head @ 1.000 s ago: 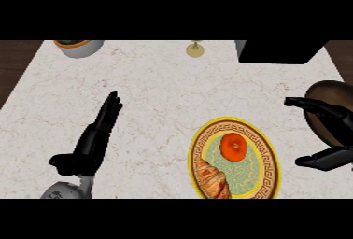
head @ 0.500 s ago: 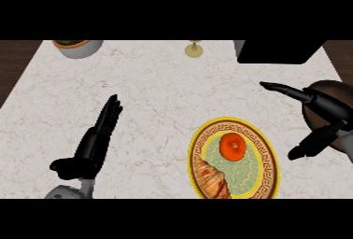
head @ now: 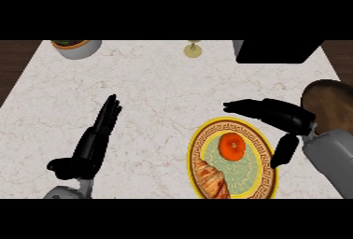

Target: Pick the squash from the plate and place it in the pan

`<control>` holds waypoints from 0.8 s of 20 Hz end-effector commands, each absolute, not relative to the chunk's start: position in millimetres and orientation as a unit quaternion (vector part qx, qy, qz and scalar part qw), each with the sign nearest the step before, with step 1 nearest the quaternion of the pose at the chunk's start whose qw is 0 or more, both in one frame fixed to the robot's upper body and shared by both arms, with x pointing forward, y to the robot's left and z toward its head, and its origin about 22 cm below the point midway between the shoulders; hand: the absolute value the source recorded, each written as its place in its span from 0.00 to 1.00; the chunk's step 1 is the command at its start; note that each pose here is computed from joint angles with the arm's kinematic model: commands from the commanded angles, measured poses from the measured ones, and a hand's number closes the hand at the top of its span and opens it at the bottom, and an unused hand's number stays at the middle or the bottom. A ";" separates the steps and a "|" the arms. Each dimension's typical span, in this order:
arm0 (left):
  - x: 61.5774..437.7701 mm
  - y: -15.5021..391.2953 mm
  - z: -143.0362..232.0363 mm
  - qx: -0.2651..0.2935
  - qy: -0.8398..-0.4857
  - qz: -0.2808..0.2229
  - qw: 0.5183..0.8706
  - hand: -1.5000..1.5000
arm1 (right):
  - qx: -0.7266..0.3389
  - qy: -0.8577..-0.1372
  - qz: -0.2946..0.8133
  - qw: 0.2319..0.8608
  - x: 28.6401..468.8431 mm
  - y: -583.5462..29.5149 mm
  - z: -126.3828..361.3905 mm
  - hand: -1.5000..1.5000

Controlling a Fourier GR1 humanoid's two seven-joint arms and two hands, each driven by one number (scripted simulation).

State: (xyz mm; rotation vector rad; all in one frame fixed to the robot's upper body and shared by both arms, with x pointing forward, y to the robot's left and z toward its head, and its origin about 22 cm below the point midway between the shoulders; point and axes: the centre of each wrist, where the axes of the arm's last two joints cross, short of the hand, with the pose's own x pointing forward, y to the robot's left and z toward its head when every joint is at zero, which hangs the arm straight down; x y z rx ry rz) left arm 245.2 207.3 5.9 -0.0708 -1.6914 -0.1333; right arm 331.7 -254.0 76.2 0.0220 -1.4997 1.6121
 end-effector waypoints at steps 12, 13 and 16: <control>241.5 214.9 11.2 -0.020 -0.747 -0.058 0.662 0.50 | -0.042 -0.536 0.712 0.451 307.1 -214.3 24.7 0.00; 223.8 207.3 8.5 -0.025 -0.747 -0.055 0.662 0.50 | -0.047 -0.539 0.702 0.462 306.3 -234.0 27.1 0.00; 249.4 201.5 5.9 -0.038 -0.748 -0.059 0.660 0.50 | -0.040 -0.547 0.693 0.469 314.1 -226.4 34.1 0.00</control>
